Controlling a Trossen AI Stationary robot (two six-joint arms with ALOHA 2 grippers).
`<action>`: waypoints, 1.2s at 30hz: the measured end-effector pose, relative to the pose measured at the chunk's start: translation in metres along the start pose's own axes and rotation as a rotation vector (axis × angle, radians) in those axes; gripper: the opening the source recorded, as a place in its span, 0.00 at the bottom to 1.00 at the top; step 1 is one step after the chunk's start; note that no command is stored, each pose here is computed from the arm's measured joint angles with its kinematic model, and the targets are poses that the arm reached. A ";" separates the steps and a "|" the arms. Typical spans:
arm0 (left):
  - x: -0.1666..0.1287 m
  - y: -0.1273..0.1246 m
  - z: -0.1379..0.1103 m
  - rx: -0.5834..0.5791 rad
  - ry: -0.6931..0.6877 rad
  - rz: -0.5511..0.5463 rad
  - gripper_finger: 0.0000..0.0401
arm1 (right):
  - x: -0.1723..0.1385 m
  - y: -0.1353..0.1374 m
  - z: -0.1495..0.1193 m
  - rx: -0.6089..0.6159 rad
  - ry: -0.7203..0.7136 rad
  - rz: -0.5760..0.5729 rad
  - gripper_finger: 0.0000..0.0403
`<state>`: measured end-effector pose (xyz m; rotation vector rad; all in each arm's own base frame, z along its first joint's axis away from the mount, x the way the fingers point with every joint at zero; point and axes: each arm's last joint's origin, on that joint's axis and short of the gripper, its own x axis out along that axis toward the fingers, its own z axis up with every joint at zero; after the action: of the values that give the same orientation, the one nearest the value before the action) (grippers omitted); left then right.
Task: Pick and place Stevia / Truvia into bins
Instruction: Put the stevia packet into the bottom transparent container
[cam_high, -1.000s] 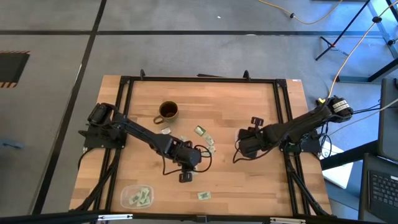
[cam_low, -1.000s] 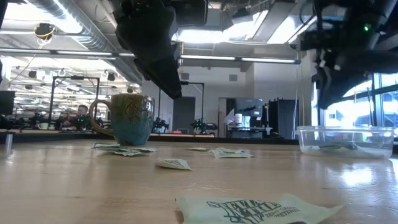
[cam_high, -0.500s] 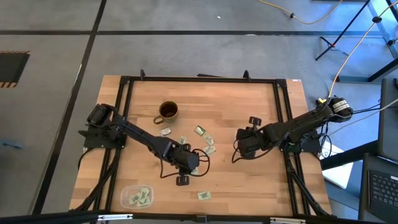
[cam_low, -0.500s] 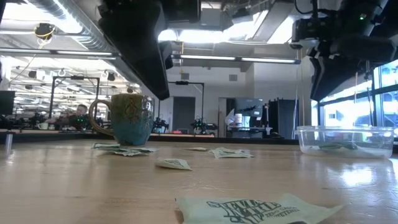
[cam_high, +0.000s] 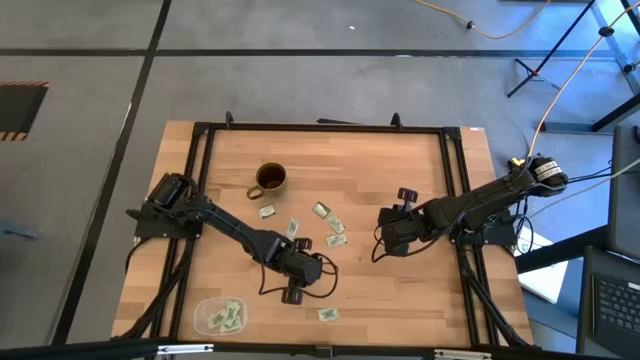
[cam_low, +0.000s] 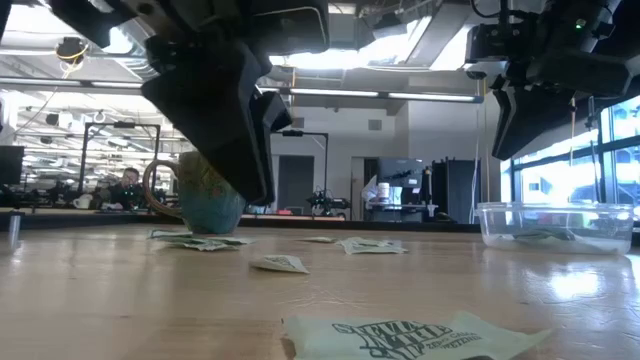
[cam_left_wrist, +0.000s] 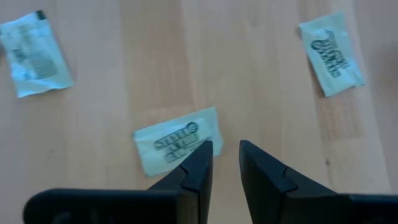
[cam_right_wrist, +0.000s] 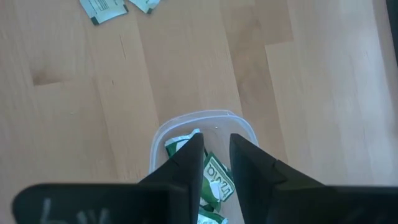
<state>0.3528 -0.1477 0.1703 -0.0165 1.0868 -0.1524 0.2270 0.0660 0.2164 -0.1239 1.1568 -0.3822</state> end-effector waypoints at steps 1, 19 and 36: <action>0.002 -0.002 -0.001 0.004 0.002 -0.002 0.19 | 0.000 0.000 0.000 0.000 -0.001 0.000 0.20; 0.038 -0.003 -0.011 0.049 0.047 0.069 0.19 | 0.000 0.001 0.001 -0.007 -0.014 0.006 0.20; 0.041 -0.003 -0.013 0.046 0.067 0.066 0.01 | 0.000 0.001 0.002 -0.016 -0.020 0.009 0.20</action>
<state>0.3594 -0.1551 0.1287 0.0661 1.1488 -0.1194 0.2289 0.0667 0.2171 -0.1359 1.1409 -0.3633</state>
